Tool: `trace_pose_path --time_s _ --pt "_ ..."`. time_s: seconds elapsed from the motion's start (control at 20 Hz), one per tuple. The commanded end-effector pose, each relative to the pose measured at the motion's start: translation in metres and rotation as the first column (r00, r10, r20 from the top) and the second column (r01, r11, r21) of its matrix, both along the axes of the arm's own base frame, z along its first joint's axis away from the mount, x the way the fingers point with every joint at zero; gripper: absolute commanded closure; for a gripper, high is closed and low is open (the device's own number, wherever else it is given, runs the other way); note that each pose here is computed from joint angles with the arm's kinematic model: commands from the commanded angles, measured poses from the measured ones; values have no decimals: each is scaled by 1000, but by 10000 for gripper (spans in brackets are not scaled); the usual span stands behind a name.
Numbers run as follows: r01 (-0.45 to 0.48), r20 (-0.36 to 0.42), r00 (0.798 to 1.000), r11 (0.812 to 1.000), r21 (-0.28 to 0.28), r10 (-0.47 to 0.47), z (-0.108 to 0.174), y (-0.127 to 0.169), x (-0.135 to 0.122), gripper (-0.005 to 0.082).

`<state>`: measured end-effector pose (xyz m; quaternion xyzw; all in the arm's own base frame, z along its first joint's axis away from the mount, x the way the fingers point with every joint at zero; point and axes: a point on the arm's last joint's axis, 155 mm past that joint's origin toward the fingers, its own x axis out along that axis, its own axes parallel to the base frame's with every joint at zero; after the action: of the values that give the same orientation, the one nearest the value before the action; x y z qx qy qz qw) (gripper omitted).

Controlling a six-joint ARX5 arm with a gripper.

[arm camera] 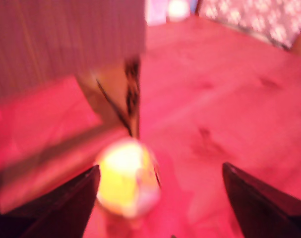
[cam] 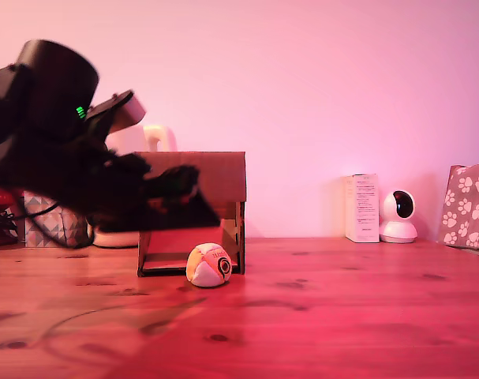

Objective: Drop the footbag into the cardboard dice tower

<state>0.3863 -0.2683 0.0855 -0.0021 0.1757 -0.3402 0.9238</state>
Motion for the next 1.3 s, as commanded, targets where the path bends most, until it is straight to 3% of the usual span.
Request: trace_pose_path --time_s 0.0,0.4,0.65,0.8,1.0,1.05,1.25 --pt "2 -45 999 999 39 0 -25 -2 3 11" --pt "-20 -66 997 997 81 25 -49 -13 33 12" --pt "-17 -131 991 992 125 33 -75 -15 38 22" --pt "-13 -155 987 990 140 35 -88 -15 39 206" --pt "-11 -156 987 990 140 33 -86 -17 40 630" --pt "-5 -155 988 991 135 26 -85 -19 39 677" --pt "3 -141 990 992 124 14 -73 -23 39 678"
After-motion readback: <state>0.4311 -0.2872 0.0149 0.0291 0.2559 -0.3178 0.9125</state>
